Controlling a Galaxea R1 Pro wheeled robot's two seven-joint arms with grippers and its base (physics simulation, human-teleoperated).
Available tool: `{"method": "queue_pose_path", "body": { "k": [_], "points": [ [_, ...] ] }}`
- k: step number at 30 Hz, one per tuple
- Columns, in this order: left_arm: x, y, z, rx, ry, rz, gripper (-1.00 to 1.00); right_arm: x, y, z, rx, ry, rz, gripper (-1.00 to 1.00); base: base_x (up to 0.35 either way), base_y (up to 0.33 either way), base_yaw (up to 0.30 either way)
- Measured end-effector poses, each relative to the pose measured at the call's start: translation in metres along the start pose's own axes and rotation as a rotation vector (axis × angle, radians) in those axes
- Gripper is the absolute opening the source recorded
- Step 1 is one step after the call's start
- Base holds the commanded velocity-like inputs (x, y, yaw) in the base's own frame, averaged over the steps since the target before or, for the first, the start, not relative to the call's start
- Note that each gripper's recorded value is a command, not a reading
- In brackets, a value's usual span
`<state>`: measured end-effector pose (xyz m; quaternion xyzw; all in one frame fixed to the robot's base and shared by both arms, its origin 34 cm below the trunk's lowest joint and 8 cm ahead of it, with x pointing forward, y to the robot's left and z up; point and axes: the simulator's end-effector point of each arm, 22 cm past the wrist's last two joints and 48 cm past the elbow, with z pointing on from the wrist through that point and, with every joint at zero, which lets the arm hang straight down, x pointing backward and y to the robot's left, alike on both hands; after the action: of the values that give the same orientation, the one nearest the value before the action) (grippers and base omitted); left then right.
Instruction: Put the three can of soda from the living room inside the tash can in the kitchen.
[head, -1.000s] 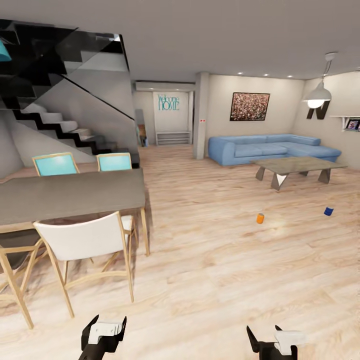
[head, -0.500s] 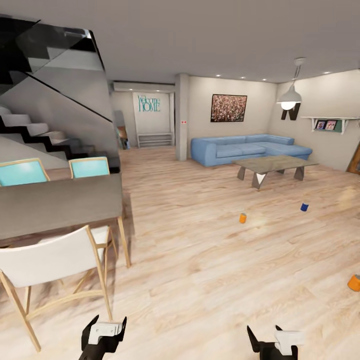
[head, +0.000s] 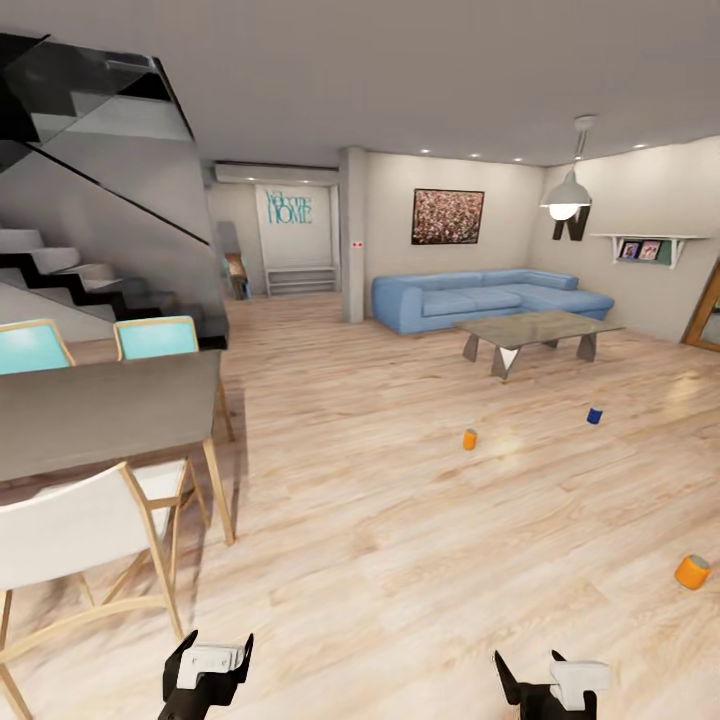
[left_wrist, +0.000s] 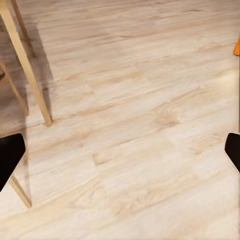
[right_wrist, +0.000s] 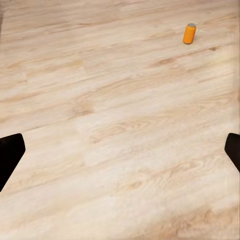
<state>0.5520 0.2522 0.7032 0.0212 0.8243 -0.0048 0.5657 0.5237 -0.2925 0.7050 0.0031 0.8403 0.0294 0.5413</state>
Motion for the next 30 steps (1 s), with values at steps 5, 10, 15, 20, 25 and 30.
{"method": "queue_pose_path", "body": {
  "k": [5, 10, 15, 20, 25, 30],
  "points": [
    [0.0, 0.0, 0.0, 0.0, 0.0, 0.0, 1.0, 0.0, 0.0, 0.0, 0.004, 0.0, 0.002, 1.0, 0.071, -0.203, -0.007],
    [0.0, 0.0, 0.0, 0.0, 0.0, 0.0, 1.0, 0.0, 0.0, 0.0, 0.006, 0.001, 0.007, 1.0, 0.018, -0.051, -0.131],
    [0.001, 0.0, 0.0, 0.0, 0.001, -0.001, 1.0, 0.0, 0.0, 0.0, 0.007, -0.003, 0.027, 1.0, 0.004, 0.045, -0.222],
    [0.001, 0.0, 0.0, 0.001, 0.003, -0.002, 1.0, 0.0, -0.001, 0.0, 0.008, -0.004, 0.037, 1.0, 0.001, 0.253, -0.245],
    [0.008, 0.0, 0.0, 0.001, 0.019, -0.002, 1.0, 0.0, -0.001, 0.0, 0.009, -0.004, 0.038, 1.0, 0.0, 0.308, -0.25],
    [0.011, -0.001, -0.001, 0.003, 0.024, -0.002, 1.0, 0.0, -0.001, 0.0, 0.01, -0.005, 0.038, 1.0, 0.0, 0.315, -0.252]
  ]
}}
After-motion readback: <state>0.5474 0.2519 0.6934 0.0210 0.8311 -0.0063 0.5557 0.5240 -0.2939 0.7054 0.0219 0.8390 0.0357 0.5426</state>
